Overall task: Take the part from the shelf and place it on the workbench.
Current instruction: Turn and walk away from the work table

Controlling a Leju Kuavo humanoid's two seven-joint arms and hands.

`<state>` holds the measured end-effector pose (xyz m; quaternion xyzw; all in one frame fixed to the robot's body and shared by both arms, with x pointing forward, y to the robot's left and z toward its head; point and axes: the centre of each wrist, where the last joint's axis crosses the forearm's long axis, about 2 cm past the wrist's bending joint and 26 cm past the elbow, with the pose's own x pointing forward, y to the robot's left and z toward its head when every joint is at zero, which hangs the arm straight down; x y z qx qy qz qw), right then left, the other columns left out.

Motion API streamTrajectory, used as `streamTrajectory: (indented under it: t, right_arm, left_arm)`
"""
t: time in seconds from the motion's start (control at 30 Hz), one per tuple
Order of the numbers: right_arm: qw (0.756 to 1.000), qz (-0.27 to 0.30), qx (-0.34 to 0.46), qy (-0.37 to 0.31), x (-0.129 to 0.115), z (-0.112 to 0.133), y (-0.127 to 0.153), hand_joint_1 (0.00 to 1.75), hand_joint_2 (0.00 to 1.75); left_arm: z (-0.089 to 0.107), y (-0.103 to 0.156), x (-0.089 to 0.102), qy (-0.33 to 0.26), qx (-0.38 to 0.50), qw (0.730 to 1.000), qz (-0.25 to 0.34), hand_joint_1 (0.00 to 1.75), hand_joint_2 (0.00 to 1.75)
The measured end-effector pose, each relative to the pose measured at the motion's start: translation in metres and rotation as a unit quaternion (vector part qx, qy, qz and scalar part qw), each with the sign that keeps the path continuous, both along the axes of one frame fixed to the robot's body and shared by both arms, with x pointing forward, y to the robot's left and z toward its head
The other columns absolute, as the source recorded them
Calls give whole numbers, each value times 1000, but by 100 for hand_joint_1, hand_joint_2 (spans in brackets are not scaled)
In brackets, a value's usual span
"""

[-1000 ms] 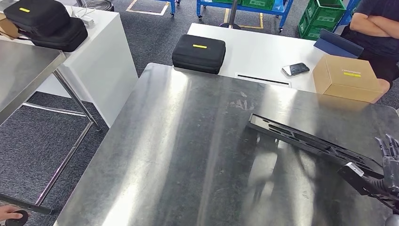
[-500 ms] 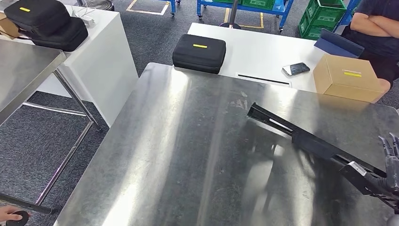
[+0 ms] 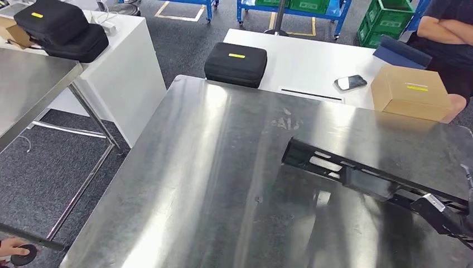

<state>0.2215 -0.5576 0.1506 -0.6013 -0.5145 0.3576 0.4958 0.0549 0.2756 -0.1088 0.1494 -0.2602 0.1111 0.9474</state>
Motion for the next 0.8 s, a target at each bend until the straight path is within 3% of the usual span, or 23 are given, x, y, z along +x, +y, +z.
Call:
streamTrajectory:
  t: [0.8]
  right_arm:
    - [1000,-3,7,-13,-3,4,-6,0,0]
  left_arm:
    - [0,2,-1,-1,1,1000,-2,0,0]
